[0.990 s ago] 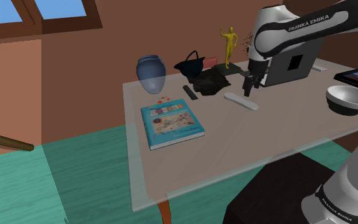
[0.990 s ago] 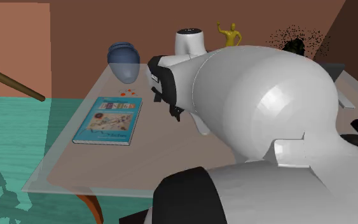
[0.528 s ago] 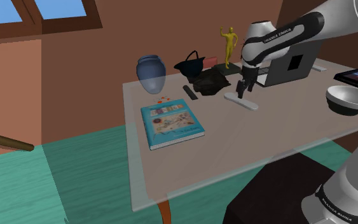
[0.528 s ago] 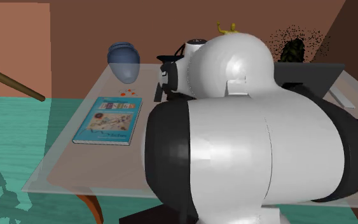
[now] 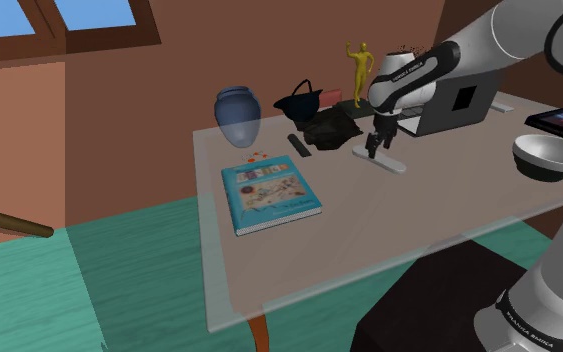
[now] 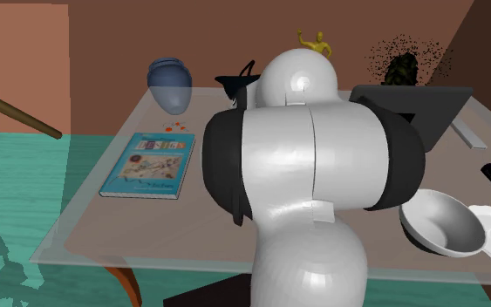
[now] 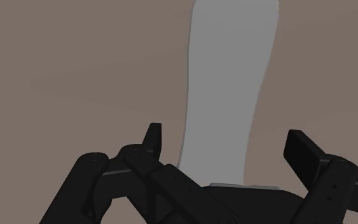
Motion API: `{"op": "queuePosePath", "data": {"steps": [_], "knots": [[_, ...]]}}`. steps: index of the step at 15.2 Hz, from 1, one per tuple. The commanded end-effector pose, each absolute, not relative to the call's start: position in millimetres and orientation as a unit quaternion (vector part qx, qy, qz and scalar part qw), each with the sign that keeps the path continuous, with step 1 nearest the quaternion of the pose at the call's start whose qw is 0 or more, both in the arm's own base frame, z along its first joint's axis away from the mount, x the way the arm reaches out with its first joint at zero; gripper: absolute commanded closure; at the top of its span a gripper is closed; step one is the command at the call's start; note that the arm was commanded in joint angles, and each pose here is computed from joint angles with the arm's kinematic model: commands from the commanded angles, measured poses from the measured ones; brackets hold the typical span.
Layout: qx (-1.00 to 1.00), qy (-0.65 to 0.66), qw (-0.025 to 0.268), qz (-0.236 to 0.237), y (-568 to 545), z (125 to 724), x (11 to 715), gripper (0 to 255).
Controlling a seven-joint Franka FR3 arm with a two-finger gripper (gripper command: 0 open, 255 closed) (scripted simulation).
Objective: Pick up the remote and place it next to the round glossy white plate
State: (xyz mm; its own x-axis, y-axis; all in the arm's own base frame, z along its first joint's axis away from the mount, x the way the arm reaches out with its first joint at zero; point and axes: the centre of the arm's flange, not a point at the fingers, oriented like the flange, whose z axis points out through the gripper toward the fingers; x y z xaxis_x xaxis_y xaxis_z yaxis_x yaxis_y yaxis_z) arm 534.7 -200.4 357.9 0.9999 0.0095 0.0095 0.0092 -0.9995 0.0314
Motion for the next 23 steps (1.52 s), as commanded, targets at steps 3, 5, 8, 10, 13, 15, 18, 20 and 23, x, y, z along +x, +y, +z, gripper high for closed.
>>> {"op": "queuePosePath", "data": {"steps": [3, 5, 8, 10, 13, 15, 18, 20, 23], "knots": [[1.000, 0.004, 0.016, 0.005, -202.3, 336.1, 536.2, 0], [1.000, 0.004, 0.016, 0.005, -202.6, 327.8, 536.2, 0], [1.000, 0.004, 0.016, 0.005, -202.6, 327.8, 536.3, 0], [1.000, 0.004, 0.016, 0.005, -202.6, 327.8, 536.3, 0], [1.000, 0.004, 0.016, 0.005, -202.5, 327.9, 536.3, 255], [1.000, 0.004, 0.016, 0.005, -202.5, 327.9, 536.2, 255], [1.000, 0.004, 0.016, 0.005, -202.5, 327.9, 536.3, 255], [1.000, 0.004, 0.016, 0.005, -202.6, 327.9, 536.3, 255], [1.000, 0.004, 0.016, 0.005, -202.6, 333.1, 536.2, 255]]}}
